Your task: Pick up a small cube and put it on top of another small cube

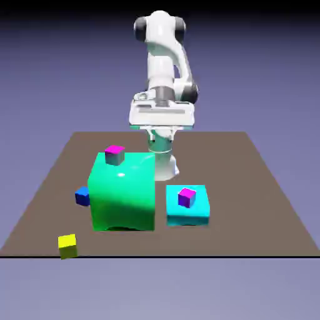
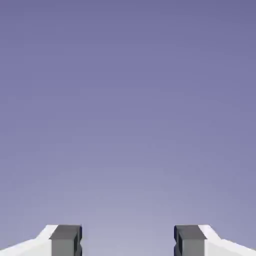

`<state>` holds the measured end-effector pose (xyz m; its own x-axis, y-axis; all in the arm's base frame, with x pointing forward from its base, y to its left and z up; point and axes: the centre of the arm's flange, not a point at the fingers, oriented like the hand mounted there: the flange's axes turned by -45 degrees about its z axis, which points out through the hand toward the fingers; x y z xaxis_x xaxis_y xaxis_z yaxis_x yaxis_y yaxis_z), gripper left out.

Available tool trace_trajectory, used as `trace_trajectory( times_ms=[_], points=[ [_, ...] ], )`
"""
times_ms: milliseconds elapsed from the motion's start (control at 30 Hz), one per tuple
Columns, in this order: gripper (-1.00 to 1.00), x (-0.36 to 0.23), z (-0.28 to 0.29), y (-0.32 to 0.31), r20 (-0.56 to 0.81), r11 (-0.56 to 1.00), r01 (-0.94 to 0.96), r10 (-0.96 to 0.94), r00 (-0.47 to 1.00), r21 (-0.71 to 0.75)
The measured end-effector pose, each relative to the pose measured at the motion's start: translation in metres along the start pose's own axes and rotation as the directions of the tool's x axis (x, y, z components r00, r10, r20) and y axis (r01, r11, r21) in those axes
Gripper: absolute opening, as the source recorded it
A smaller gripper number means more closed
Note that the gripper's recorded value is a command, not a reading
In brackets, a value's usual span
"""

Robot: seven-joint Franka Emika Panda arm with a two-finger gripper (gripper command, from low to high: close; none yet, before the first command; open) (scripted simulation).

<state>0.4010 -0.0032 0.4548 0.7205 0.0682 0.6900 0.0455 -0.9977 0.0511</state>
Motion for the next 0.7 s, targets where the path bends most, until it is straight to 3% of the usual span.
trace_trajectory(
  times_ms=[367,700],
  points=[
    [0.0,0.022,0.107,0.094,0.313,0.992,0.126,-0.111,0.943,-0.028],
    [0.0,-0.014,0.207,0.2,0.559,0.982,0.18,-0.184,0.808,0.063]
  ],
)
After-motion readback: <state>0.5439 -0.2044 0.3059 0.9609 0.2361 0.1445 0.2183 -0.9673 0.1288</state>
